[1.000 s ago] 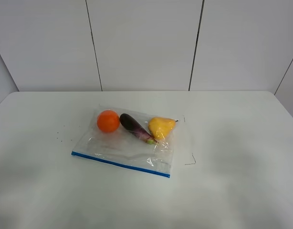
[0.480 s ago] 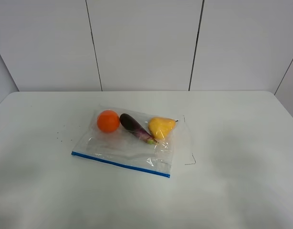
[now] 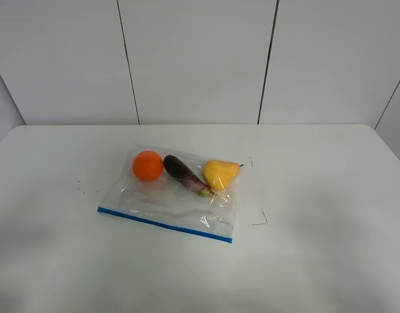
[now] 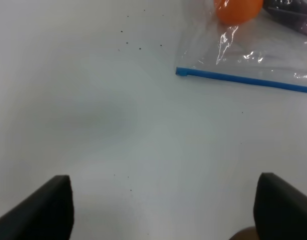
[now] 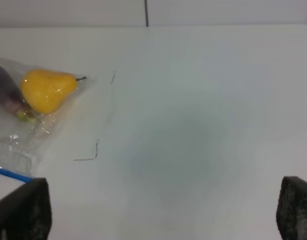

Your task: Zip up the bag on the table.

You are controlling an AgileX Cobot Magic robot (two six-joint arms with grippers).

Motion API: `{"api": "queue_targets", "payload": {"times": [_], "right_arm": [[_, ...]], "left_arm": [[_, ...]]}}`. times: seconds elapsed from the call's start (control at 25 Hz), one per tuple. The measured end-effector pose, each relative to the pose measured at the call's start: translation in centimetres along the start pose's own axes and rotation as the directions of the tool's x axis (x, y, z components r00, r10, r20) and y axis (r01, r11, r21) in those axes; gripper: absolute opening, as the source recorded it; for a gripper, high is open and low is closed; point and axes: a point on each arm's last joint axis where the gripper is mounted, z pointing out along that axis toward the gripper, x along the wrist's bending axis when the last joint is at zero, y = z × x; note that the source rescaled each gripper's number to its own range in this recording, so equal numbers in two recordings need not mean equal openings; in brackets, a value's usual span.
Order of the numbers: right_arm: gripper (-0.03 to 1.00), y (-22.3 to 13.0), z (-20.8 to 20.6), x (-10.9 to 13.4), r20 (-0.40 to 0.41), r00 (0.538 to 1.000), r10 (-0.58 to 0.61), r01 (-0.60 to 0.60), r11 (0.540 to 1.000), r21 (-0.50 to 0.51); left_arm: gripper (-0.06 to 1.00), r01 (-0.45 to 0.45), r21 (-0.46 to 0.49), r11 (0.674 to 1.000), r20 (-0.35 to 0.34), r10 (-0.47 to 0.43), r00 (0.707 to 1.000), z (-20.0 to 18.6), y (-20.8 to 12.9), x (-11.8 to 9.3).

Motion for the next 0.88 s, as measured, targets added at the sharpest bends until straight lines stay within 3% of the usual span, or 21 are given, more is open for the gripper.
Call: {"api": "queue_targets", "payload": {"times": [0.88], "right_arm": [[1.0,-0.22,0.29,0.04,0.01,1.0,0.015,-0.015,1.0,0.007]], "left_arm": [[1.0,0.0,0.0,1.0,0.0,0.0,1.0,0.0,0.0,0.0]]}}
